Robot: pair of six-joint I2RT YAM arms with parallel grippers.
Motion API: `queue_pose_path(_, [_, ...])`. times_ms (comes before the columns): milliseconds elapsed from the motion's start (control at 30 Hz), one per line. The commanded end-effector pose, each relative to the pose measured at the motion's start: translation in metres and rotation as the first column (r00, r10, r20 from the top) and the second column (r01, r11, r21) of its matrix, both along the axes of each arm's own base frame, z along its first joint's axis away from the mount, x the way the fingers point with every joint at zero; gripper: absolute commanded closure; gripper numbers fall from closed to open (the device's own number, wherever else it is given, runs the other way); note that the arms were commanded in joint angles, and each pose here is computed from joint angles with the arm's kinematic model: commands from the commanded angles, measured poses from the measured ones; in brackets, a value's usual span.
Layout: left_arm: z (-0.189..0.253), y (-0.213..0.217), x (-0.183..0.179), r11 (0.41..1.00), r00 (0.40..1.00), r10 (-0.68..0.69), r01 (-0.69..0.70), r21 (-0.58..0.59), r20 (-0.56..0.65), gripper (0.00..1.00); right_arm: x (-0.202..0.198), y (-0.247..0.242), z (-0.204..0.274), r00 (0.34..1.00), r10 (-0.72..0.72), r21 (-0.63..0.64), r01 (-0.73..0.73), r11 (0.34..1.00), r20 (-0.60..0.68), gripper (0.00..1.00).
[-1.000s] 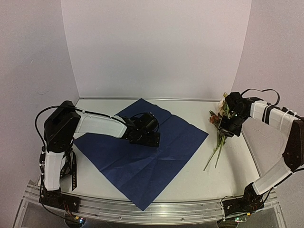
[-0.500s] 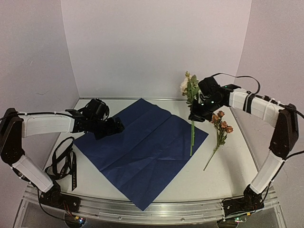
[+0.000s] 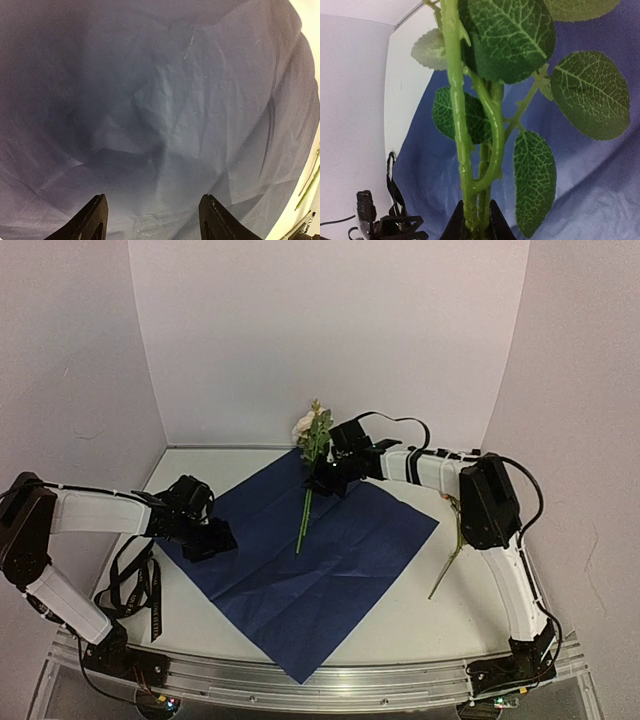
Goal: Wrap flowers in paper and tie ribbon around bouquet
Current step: Place the fake flower on the flattened wrapping paper.
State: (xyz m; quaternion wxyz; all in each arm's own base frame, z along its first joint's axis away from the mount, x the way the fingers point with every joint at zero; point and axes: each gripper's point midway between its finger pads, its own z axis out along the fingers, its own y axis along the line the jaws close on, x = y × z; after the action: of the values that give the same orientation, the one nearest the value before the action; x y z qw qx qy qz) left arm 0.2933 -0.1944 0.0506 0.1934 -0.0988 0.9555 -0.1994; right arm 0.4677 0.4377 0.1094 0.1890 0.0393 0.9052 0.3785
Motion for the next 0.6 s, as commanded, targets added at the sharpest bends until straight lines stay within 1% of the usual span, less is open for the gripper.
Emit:
queue_pose_path(0, [-0.008, 0.004, 0.002, 1.0, 1.0, -0.006, 0.006, 0.006, -0.007, 0.37, 0.025, 0.03, 0.029, 0.999, -0.022, 0.179, 0.016, 0.984, 0.032, 1.0])
queue_pose_path(167, [-0.018, 0.011, 0.004, 1.0, 0.999, 0.0, 0.001, 0.023, -0.035, 0.37, 0.023, 0.042, 0.012, 1.0, 0.01, 0.217, -0.004, 0.976, -0.024, 1.0])
queue_pose_path(300, [-0.026, 0.015, 0.004, 0.999, 0.998, 0.001, 0.001, 0.034, -0.057, 0.37, 0.015, 0.051, 0.007, 0.995, 0.064, 0.258, -0.042, 0.965, -0.076, 1.0])
queue_pose_path(567, [-0.037, 0.024, 0.003, 0.999, 0.996, 0.004, 0.001, 0.054, -0.089, 0.38, -0.006, 0.054, -0.012, 0.973, 0.172, 0.273, -0.126, 0.954, -0.151, 1.0])
